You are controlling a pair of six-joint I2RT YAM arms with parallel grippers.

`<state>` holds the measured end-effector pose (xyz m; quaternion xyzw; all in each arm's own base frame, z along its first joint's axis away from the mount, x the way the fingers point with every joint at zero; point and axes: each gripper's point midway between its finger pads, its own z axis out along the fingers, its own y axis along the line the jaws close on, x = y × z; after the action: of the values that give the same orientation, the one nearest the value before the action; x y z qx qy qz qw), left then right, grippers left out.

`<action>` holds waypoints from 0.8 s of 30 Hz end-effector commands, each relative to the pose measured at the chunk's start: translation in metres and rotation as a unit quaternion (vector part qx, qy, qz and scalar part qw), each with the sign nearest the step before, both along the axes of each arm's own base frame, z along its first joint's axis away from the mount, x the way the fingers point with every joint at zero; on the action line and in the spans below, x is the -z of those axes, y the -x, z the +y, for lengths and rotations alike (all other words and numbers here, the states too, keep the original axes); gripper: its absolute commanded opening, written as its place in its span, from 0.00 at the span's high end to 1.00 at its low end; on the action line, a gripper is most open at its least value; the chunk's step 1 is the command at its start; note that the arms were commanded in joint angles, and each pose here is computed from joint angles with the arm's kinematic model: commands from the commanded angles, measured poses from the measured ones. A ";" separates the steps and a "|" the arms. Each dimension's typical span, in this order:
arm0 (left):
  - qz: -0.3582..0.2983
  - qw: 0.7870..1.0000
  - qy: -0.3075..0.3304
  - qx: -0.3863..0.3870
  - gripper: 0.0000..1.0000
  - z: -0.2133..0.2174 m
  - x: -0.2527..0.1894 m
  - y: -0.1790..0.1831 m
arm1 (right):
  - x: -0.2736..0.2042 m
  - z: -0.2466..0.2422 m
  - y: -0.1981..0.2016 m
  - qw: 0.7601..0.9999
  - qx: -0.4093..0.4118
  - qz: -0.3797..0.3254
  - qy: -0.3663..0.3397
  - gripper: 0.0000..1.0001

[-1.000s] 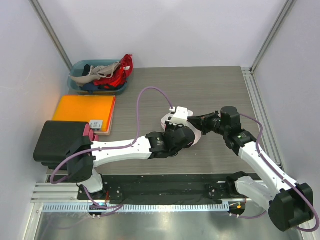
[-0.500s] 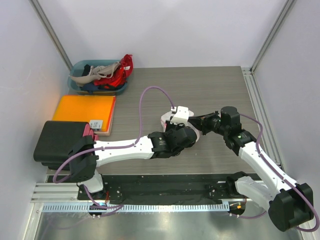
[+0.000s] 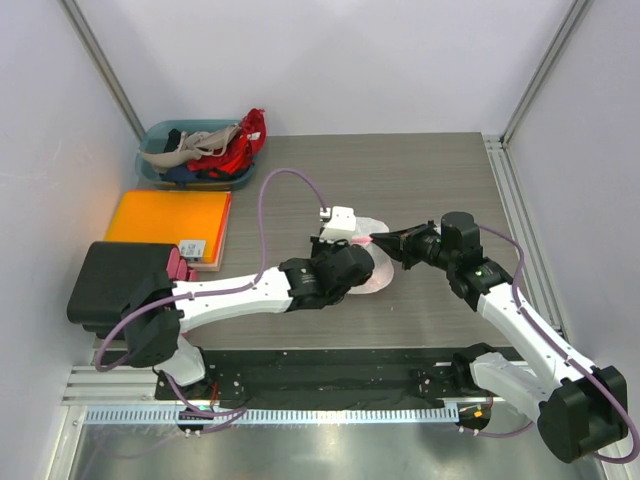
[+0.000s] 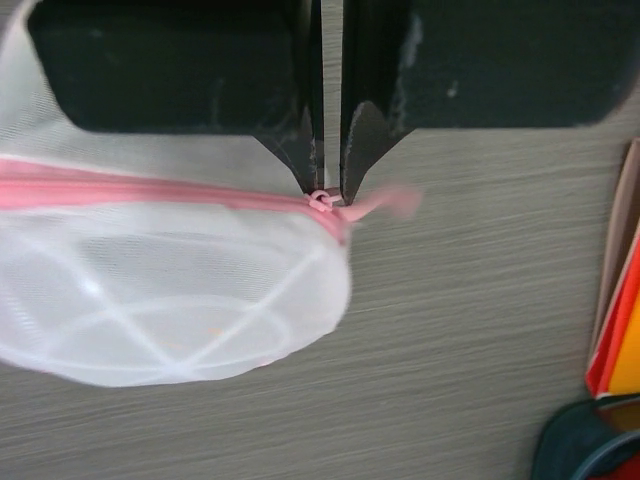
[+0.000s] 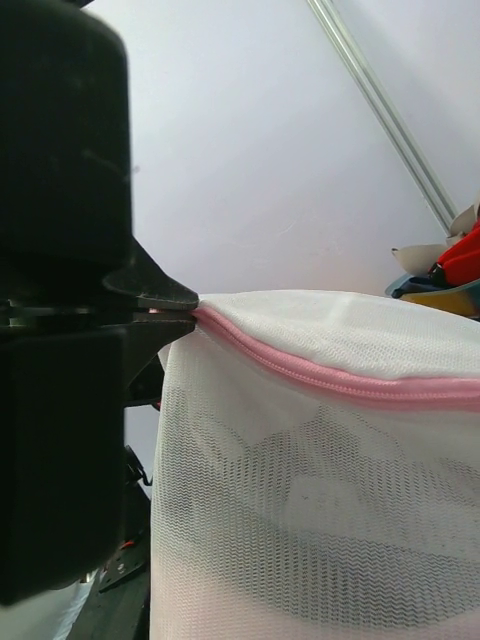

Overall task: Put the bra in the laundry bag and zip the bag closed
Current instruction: Zip the zipper on the laundry bag.

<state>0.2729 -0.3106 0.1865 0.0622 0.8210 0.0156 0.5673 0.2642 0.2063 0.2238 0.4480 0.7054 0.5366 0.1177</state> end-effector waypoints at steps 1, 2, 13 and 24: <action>-0.008 0.999 0.018 -0.042 1.00 0.043 -0.009 -0.010 | -0.048 0.009 0.001 0.996 -0.028 -0.075 -0.034 0.99; -0.003 0.999 0.010 -0.042 1.00 0.050 -0.001 -0.009 | -0.050 0.010 0.001 0.996 -0.031 -0.078 -0.037 0.99; -0.002 0.998 0.047 0.044 1.00 0.063 -0.008 0.003 | -0.036 0.028 -0.004 0.980 -0.117 -0.157 -0.012 0.99; 0.015 0.973 0.193 0.128 0.02 0.073 -0.062 0.047 | 0.002 0.045 -0.036 0.897 -0.269 -0.311 0.162 0.75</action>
<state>0.2428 -0.2391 0.2304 0.0598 0.8121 -0.1521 0.5602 0.2919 0.2477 0.1922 0.1875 0.7948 0.5531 0.1649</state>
